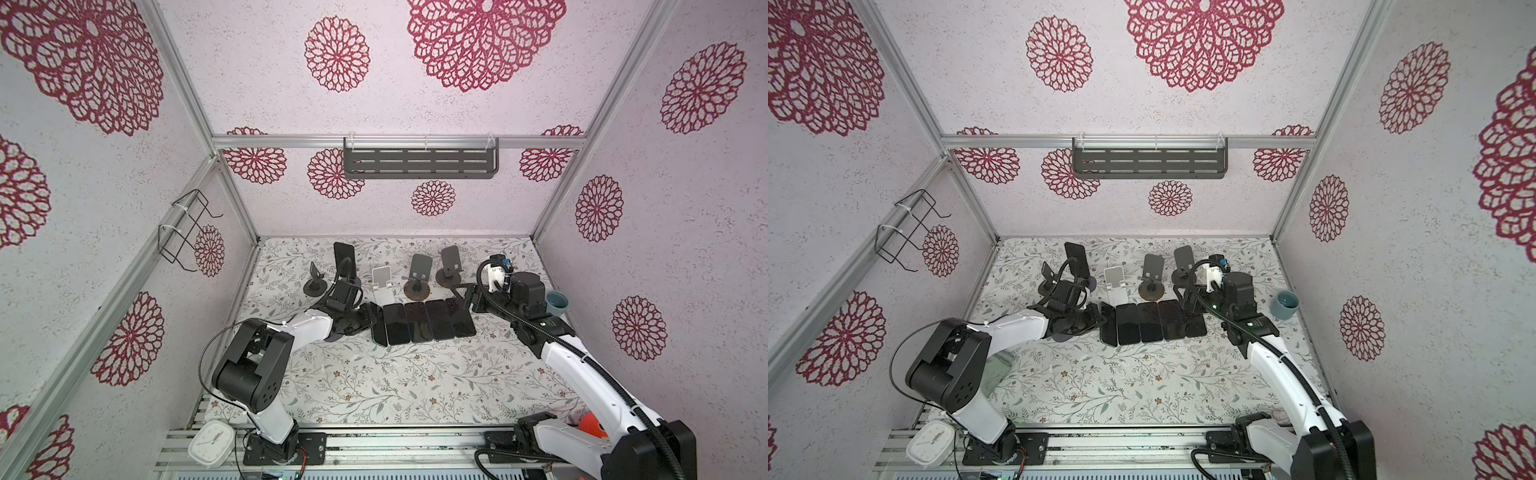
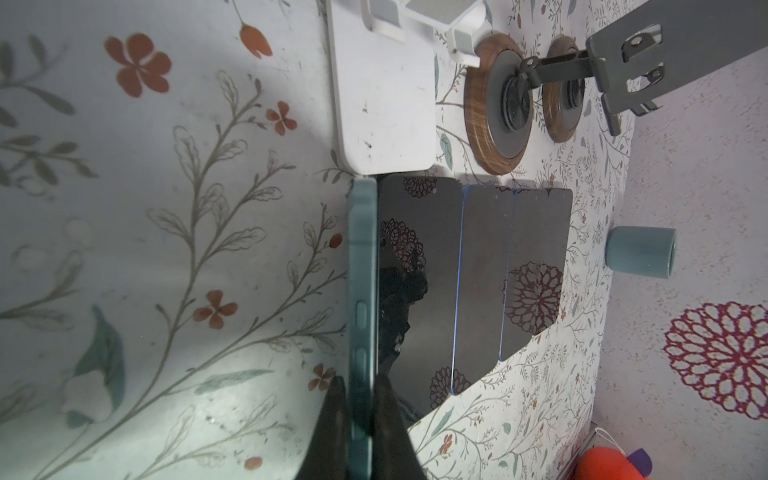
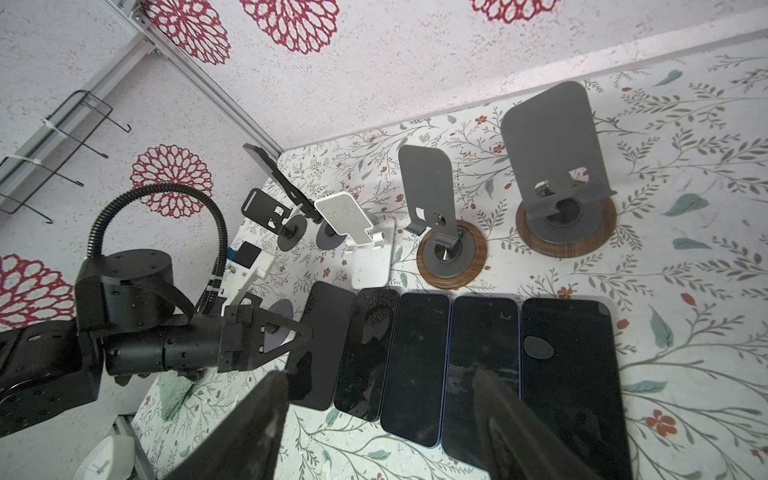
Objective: Remove the phone from the phone stand
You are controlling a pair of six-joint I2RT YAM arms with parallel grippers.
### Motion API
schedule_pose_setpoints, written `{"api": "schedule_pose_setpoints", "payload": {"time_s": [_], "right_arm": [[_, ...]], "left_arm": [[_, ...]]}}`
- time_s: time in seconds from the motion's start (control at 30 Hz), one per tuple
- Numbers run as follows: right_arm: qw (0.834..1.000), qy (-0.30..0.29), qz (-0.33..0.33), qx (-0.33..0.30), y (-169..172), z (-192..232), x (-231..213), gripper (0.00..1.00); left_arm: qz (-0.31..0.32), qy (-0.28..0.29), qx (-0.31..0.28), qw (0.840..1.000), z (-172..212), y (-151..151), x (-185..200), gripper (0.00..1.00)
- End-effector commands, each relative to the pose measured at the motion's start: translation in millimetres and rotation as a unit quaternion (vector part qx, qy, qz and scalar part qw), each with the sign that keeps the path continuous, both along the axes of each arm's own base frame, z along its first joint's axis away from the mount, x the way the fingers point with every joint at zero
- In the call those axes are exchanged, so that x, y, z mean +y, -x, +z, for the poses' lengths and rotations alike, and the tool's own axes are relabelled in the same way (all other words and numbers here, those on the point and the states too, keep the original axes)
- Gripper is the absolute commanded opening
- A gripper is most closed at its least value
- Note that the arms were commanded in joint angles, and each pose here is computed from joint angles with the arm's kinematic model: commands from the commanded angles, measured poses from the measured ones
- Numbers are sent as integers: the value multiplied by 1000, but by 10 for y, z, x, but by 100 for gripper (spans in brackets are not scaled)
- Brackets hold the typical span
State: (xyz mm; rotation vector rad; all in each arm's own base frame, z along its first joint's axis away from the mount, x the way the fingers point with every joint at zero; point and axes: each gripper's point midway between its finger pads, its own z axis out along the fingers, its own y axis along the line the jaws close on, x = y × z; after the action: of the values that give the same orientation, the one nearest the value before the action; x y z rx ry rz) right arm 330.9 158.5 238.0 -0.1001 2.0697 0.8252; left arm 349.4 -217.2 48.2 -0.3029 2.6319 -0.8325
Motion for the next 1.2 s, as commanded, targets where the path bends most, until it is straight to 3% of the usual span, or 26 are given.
{"api": "schedule_pose_setpoints", "payload": {"time_s": [0.0,0.47,0.67,0.97,1.17], "right_arm": [[1000,8,-6,-25,-13,108,-47,74],[1000,12,-6,-23,-7,95,-51,74],[1000,11,-7,-23,-4,89,-53,74],[1000,10,-8,-22,-14,89,-51,74],[1000,10,-9,-22,-15,100,-55,74]], "left_arm": [[19,-54,29,998,-300,78,173,7],[30,-67,36,997,-415,118,244,37],[27,-69,37,997,-427,111,236,54],[23,-83,16,996,-220,72,218,59],[18,-109,-39,993,230,-21,199,62]]}}
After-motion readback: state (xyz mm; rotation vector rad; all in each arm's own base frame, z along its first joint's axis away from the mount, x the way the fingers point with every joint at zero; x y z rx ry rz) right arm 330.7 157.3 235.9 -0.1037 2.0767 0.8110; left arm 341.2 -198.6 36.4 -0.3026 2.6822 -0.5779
